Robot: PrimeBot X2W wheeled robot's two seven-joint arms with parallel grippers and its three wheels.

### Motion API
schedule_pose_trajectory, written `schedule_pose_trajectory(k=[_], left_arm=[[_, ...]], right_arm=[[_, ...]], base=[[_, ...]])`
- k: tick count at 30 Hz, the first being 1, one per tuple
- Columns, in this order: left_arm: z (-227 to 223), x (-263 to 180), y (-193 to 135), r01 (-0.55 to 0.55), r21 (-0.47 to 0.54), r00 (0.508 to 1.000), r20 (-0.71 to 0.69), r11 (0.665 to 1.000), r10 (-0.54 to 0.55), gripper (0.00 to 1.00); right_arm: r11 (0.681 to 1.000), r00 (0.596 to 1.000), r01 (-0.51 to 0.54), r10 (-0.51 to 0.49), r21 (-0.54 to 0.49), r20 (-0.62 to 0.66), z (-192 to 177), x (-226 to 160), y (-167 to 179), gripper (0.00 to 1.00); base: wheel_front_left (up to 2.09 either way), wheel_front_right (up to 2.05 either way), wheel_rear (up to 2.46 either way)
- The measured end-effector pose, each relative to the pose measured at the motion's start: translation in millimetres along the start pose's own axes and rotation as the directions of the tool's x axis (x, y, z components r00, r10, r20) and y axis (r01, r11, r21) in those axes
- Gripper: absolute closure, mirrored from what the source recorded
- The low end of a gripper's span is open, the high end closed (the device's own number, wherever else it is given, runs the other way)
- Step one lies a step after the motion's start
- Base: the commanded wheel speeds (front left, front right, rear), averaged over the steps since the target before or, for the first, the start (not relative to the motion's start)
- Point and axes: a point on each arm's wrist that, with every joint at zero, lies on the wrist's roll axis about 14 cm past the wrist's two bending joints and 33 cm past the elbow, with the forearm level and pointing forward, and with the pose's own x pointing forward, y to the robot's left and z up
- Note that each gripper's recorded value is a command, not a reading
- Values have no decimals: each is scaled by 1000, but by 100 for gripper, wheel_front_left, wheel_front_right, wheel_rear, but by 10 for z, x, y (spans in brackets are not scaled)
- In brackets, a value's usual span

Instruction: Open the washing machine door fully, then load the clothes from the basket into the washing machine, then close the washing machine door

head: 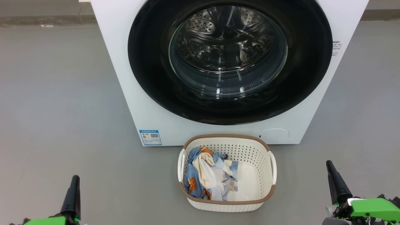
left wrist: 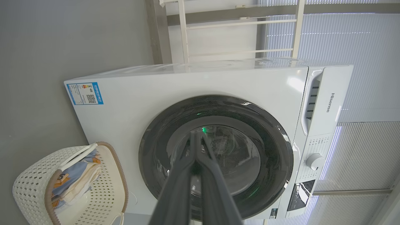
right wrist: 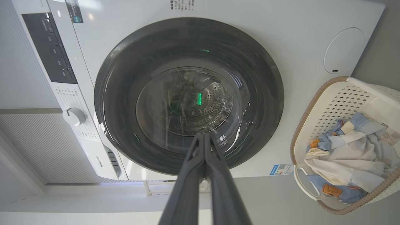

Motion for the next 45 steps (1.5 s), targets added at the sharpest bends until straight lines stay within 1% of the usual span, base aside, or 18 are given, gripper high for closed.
schedule_pose_trajectory(k=[33,34,39,45], left_arm=[[4,0,0,0,-3,1000,3,1000,0,100],[0,-9,29,-8,-5,1000,3,1000,8,0],[-63,-134,307,-88,-32,996,1,996,88,0],[-38,-137,288,-82,-21,996,14,996,83,0]], right_arm=[[1000,1000,0,0,2,2,5,-1,-1,100],[1000,1000,9,-9,3,2,1,-11,-31,0],[996,996,92,-92,13,3,-16,-128,-311,0],[996,996,91,-91,-1,14,-10,-125,-305,0]], base=[[0,0,0],[0,0,0],[0,0,0],[0,0,0]])
